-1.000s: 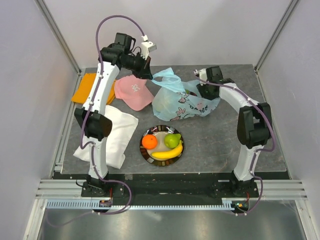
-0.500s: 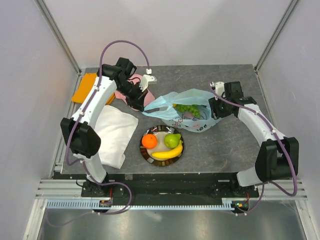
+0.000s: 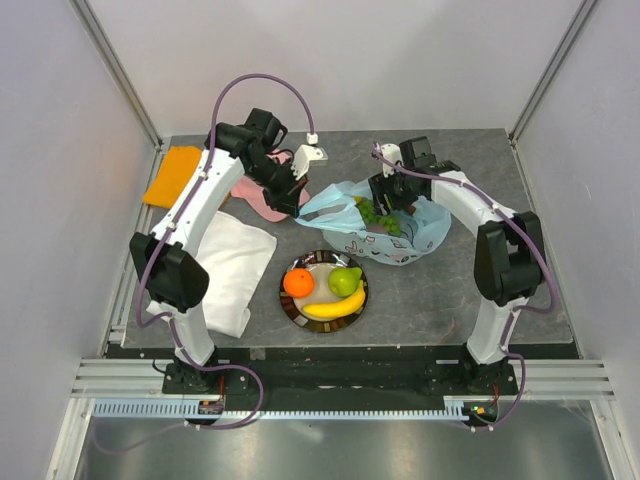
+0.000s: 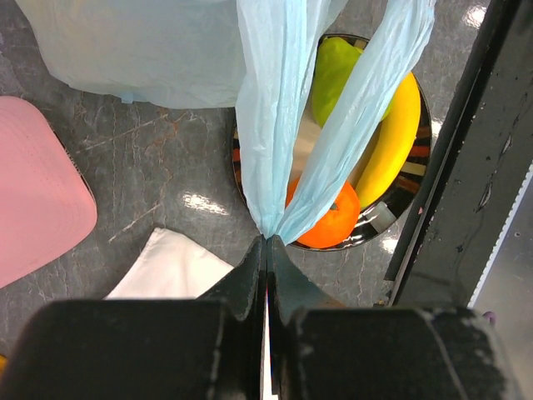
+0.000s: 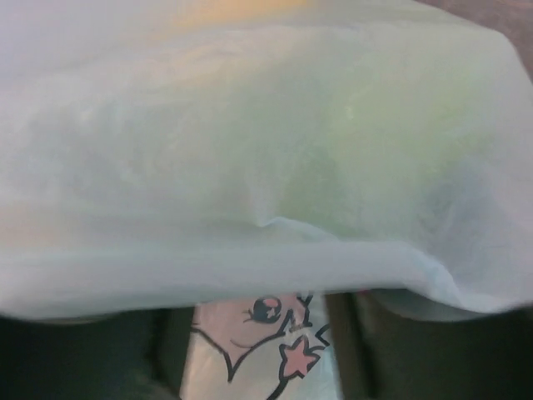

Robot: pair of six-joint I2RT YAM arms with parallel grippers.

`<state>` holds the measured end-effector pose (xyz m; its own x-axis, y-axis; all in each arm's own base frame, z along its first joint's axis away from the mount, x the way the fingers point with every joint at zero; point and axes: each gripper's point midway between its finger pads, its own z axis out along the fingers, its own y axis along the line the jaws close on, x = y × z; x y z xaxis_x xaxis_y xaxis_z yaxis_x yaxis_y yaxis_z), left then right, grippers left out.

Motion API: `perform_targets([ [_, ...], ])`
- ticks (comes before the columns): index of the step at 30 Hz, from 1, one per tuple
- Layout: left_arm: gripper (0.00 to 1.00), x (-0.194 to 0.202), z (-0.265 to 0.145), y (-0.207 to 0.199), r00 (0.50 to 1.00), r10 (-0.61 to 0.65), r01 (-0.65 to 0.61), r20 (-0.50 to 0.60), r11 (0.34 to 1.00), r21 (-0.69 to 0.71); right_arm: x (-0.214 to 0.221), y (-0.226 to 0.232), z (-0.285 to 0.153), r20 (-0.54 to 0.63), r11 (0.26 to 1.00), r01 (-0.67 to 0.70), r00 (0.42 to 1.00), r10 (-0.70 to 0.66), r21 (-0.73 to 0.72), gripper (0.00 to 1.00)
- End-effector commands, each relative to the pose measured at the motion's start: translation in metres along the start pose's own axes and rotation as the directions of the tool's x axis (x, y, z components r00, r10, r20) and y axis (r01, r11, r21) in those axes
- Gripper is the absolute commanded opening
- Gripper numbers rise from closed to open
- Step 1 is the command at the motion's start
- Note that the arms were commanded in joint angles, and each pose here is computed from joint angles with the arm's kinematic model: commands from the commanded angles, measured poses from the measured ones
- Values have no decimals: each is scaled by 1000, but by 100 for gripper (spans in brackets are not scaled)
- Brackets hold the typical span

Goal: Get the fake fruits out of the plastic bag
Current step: Take out the fake fruit from the plastic bag.

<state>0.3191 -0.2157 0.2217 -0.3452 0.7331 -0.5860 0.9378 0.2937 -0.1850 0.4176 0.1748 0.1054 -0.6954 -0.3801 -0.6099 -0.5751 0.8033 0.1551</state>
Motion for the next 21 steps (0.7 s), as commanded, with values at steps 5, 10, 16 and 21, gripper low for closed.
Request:
perform_targets([
  [5,2,12,-4,-25,996,-74,79,-56,992,98,-41,-52,10,104,956,-140,988,116,257,90],
  [10,2,12,-1,-27,994,-89,95,-56,989,114,-47,-58,27,115,940,-195,979,169,281,98],
  [16,2,11,2,-30,992,-113,119,-48,983,139,-51,-70,66,98,925,-206,978,184,320,98],
  [21,1,9,6,-28,991,-129,134,-49,982,136,-65,-73,70,107,931,-159,986,131,327,82],
])
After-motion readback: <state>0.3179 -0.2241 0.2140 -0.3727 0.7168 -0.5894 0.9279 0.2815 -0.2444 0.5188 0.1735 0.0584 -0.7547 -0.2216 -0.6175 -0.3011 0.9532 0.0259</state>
